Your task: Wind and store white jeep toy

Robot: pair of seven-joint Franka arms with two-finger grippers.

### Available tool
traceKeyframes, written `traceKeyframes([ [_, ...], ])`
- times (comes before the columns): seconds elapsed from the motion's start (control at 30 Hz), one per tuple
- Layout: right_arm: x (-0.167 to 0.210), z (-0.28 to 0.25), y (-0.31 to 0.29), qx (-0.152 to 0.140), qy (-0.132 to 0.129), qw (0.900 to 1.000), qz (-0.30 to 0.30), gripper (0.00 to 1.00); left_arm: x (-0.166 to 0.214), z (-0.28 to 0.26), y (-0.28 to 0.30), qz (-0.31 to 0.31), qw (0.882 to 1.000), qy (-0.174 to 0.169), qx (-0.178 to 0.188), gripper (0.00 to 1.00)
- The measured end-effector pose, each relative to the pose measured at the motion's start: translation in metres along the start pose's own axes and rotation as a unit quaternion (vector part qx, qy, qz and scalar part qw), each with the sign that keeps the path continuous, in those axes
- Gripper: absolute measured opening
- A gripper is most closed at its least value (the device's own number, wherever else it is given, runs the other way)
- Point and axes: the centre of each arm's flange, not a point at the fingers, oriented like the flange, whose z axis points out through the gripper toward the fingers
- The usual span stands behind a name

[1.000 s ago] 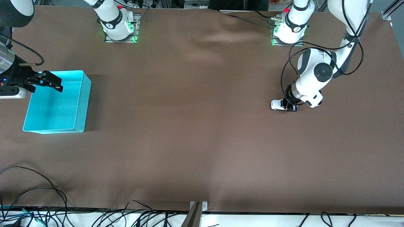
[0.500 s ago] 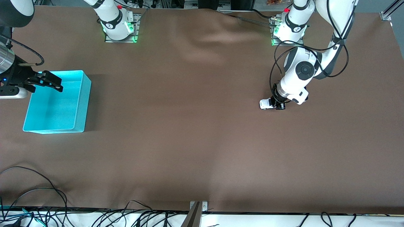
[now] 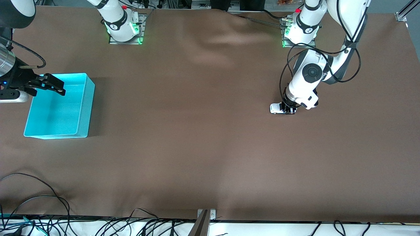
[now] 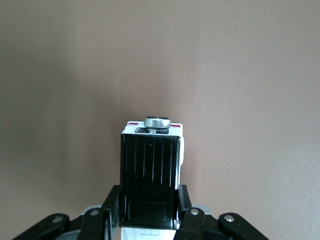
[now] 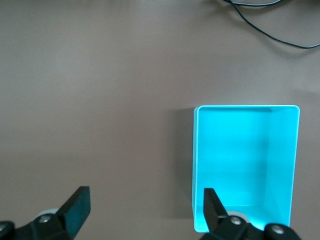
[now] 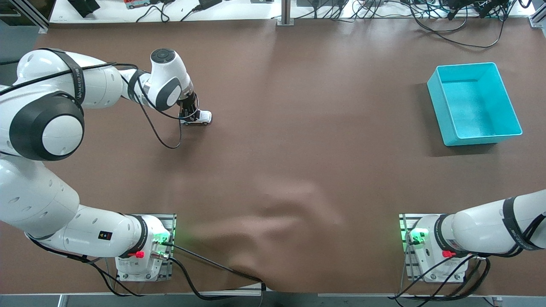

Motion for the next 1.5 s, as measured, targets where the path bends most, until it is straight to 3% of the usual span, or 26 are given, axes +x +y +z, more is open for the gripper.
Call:
traceKeyframes([
  [0.7,0.000,0.000,0.000,0.000,0.000,1.000,0.000,1.00,0.074,0.004,0.016,-0.005,0.999,0.036,0.010,0.48],
  [1.03,0.000,0.000,0.000,0.000,0.000,1.000,0.000,1.00,0.134,0.008,0.023,0.005,0.997,0.071,0.006,0.48],
  [1.5,0.000,0.000,0.000,0.000,0.000,1.000,0.000,1.00,0.196,0.011,0.026,0.019,0.997,0.081,0.001,0.48],
])
